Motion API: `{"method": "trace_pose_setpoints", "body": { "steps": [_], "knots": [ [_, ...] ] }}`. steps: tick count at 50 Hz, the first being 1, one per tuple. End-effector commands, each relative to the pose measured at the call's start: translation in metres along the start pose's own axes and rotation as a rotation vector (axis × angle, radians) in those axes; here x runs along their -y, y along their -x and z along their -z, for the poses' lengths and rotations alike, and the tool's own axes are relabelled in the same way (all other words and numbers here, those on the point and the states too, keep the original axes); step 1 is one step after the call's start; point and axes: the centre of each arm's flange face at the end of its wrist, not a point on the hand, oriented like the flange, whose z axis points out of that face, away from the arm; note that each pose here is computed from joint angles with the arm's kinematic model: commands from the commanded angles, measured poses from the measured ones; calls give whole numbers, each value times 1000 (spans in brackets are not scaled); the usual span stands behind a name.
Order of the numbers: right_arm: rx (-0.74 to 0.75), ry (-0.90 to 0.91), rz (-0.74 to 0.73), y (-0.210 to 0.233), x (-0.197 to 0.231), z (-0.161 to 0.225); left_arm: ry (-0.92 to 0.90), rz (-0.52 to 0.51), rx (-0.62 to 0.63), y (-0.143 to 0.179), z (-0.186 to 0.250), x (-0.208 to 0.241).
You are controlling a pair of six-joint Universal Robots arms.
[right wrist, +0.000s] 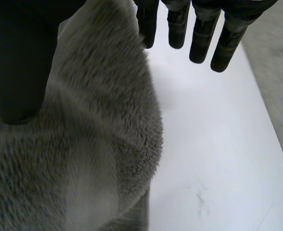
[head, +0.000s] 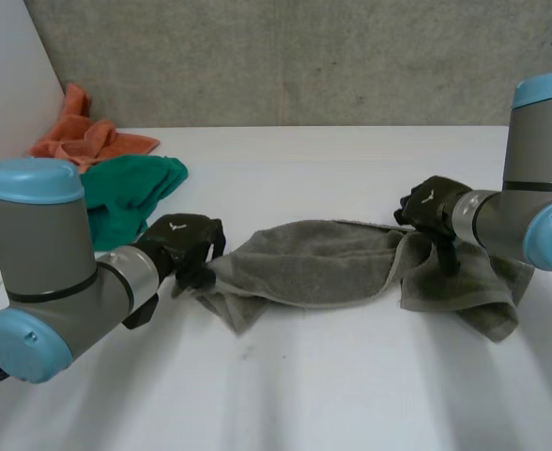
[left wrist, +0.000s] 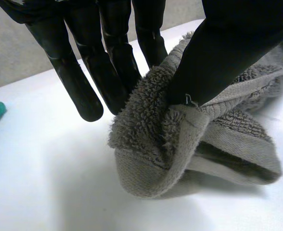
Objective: Fold the laundry.
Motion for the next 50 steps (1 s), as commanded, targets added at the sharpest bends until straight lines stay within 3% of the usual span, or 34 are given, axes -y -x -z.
{"method": "trace_pose_setpoints", "body": {
  "steps": [1, 4, 10, 31, 39, 50],
  "knots": [
    [-90, -108, -577, -17, 14, 35, -59, -7, 45, 10, -2, 13],
    [-88, -117, -771, -11, 8, 48, -64, -5, 56, 15, -3, 14],
    [-91, -100, -881, 7, -15, 49, -67, -2, 63, 18, -3, 15],
    [-124, -99, -811, 34, -31, 37, -103, 0, 97, 32, -6, 27],
    [-170, -135, -659, 46, -37, 68, -122, -3, 102, 34, -10, 33],
    [-173, -106, -588, 66, -59, 52, -141, -7, 108, 37, -12, 39]
  ]
}}
